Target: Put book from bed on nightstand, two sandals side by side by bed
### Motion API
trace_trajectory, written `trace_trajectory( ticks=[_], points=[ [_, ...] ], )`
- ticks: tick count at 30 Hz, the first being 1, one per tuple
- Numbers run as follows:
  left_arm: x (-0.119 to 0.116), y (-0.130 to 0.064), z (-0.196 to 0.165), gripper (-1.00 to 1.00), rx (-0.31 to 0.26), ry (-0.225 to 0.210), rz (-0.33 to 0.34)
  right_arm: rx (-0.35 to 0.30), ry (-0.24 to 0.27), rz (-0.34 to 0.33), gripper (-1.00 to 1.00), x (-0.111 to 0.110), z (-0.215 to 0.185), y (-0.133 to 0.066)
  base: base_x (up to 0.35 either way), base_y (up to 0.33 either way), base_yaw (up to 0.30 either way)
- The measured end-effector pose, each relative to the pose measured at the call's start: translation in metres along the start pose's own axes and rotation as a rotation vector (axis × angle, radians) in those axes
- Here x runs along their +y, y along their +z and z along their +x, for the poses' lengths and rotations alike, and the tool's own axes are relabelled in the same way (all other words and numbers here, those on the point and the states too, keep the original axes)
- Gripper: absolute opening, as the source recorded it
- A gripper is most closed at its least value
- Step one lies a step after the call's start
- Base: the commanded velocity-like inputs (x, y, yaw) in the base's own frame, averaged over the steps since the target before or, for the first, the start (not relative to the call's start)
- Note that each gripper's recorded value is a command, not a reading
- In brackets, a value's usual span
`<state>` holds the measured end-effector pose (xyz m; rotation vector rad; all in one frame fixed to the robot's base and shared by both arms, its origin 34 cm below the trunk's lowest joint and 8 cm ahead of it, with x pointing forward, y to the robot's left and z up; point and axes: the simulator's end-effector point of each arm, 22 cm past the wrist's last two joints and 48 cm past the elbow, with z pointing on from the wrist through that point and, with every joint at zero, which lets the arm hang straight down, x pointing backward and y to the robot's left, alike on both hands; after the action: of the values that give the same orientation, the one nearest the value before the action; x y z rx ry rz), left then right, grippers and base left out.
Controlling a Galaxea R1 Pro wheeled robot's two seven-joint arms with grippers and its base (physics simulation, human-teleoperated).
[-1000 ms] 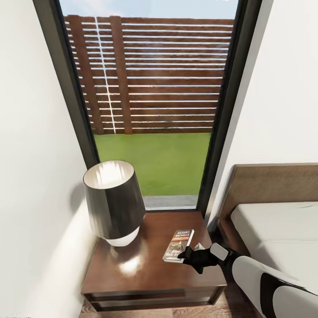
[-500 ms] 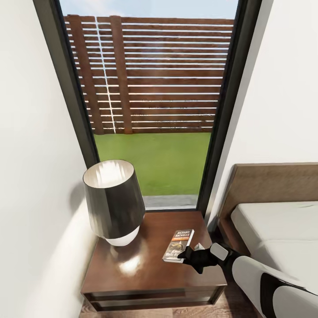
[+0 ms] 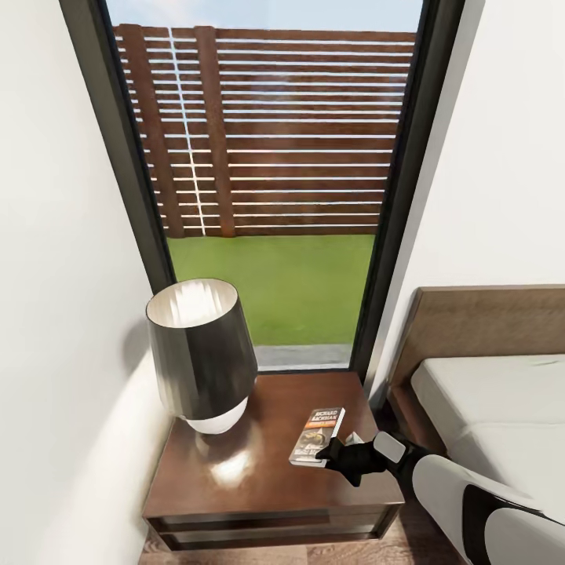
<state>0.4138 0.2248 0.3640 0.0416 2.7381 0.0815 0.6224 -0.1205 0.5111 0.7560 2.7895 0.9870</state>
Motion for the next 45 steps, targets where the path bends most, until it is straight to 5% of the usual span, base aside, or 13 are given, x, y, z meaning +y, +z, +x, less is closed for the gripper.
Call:
trace_trajectory(
  ticks=[45],
  points=[
    [-0.003,0.024,0.014,1.0,-0.002,-0.001,0.001,-0.002,0.0,0.002,-1.0,-0.02,0.001,0.021,0.0,0.0,0.0]
  ],
)
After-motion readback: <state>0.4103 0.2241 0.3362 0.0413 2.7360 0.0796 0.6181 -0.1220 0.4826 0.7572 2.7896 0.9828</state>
